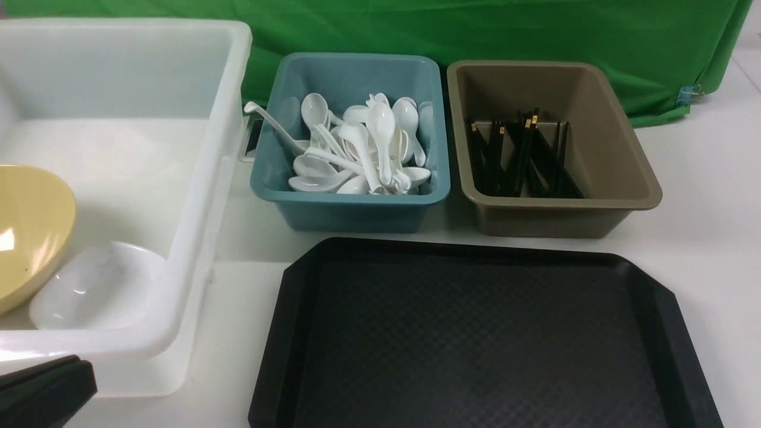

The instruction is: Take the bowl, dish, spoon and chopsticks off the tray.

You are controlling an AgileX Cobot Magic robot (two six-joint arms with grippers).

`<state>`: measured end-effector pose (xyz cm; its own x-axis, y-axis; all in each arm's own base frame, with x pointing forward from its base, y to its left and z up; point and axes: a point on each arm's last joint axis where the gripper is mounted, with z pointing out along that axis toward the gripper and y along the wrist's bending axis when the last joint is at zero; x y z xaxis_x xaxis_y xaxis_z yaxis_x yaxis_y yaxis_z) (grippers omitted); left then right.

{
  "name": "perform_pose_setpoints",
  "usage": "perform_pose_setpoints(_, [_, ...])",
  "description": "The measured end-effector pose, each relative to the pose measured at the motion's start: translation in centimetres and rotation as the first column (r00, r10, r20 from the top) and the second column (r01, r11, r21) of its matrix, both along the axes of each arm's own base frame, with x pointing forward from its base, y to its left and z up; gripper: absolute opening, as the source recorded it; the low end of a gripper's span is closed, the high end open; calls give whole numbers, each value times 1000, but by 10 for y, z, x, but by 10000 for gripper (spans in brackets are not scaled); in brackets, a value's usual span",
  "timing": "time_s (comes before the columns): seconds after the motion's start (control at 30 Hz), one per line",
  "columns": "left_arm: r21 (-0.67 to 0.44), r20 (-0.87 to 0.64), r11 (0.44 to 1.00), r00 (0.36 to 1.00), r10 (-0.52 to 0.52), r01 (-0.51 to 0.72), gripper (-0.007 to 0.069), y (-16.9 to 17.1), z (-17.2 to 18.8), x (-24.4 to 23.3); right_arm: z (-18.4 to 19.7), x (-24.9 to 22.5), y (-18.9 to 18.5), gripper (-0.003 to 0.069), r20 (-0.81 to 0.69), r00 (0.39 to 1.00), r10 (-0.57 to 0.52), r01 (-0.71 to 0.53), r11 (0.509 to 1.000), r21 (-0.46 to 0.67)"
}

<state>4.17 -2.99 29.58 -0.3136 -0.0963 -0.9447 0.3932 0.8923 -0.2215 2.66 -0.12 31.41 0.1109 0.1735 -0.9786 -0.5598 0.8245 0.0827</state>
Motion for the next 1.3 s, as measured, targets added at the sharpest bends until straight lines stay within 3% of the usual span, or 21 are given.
perform_pose_setpoints(0.6, [51, 25, 999, 1000, 17, -18, -16, 3, -1, 0, 0, 0, 0, 81, -1, 1000, 0, 0, 1000, 0])
perform_pose_setpoints(0.73, [159, 123, 982, 989, 84, -103, -13, 11, -2, 0, 0, 0, 0, 88, -1, 1000, 0, 0, 1000, 0])
perform_pose_setpoints(0.83, [176, 193, 965, 968, 160, -195, -11, 17, -8, -2, 0, 0, 0, 92, -2, 1000, 0, 0, 1000, -1])
perform_pose_setpoints(1.0, [171, 280, 915, 908, 311, -366, -6, 25, -41, 1, 0, 0, 0, 106, -2, 1000, 0, 0, 1000, -1])
perform_pose_setpoints(1.3, [195, 209, 892, 906, 368, -407, -6, 29, -103, 14, 0, 0, 0, 128, -4, 1000, 1, -1, 1000, -1])
